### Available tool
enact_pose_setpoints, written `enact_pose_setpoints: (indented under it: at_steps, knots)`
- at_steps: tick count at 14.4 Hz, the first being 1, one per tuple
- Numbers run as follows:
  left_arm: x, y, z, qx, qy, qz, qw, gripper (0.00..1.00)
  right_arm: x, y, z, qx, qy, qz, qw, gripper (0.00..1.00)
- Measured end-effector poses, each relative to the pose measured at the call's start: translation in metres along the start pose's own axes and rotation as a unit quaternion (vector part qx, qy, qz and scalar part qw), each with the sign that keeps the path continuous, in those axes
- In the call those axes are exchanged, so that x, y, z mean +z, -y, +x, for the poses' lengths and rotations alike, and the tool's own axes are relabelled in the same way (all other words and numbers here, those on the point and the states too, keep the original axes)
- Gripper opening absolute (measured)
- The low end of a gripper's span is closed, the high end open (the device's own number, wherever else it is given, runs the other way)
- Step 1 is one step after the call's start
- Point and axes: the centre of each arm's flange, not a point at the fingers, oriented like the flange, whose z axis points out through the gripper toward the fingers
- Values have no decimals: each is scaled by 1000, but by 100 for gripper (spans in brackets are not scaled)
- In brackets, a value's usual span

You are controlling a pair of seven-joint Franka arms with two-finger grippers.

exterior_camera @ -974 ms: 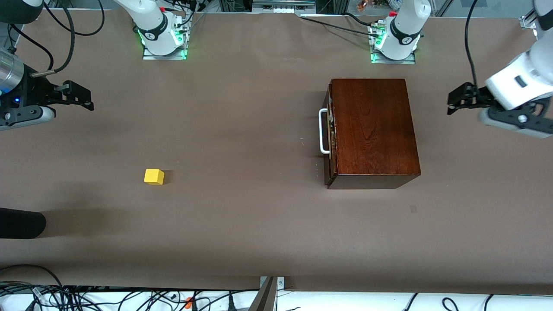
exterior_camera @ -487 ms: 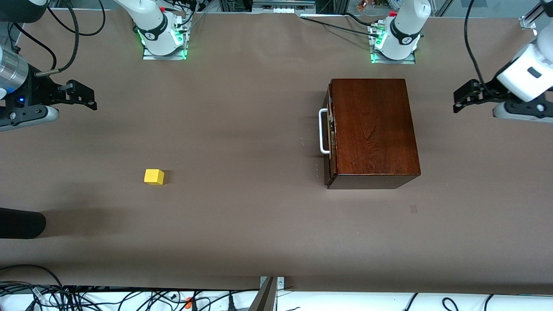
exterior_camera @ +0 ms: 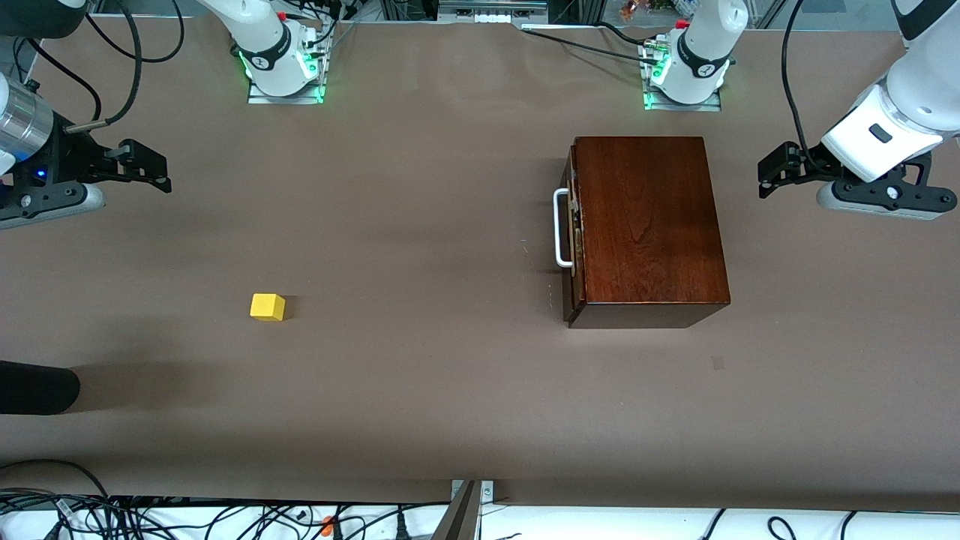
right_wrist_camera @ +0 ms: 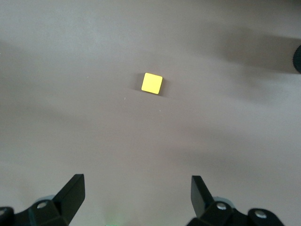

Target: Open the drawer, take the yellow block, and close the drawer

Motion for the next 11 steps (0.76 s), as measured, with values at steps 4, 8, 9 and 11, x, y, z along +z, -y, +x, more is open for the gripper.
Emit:
enact_pose_setpoints:
  at_steps: [4,8,9,11]
  knots:
    - [-1,-1,-2,0,3,1,1000,100,-3,-1,4,0,-17,-3,1000,100]
    - [-1,-8,-5,6,12,3,1000,100,-3,-2,5,1,-22,-4,1000,100]
    - [-1,-8,-6,6,16,3,1000,100,-3,-4,5,2,-22,-4,1000,100]
    - [-4,-6,-7,5,15,3,1000,100,-3,-5,4,4,-21,-4,1000,100]
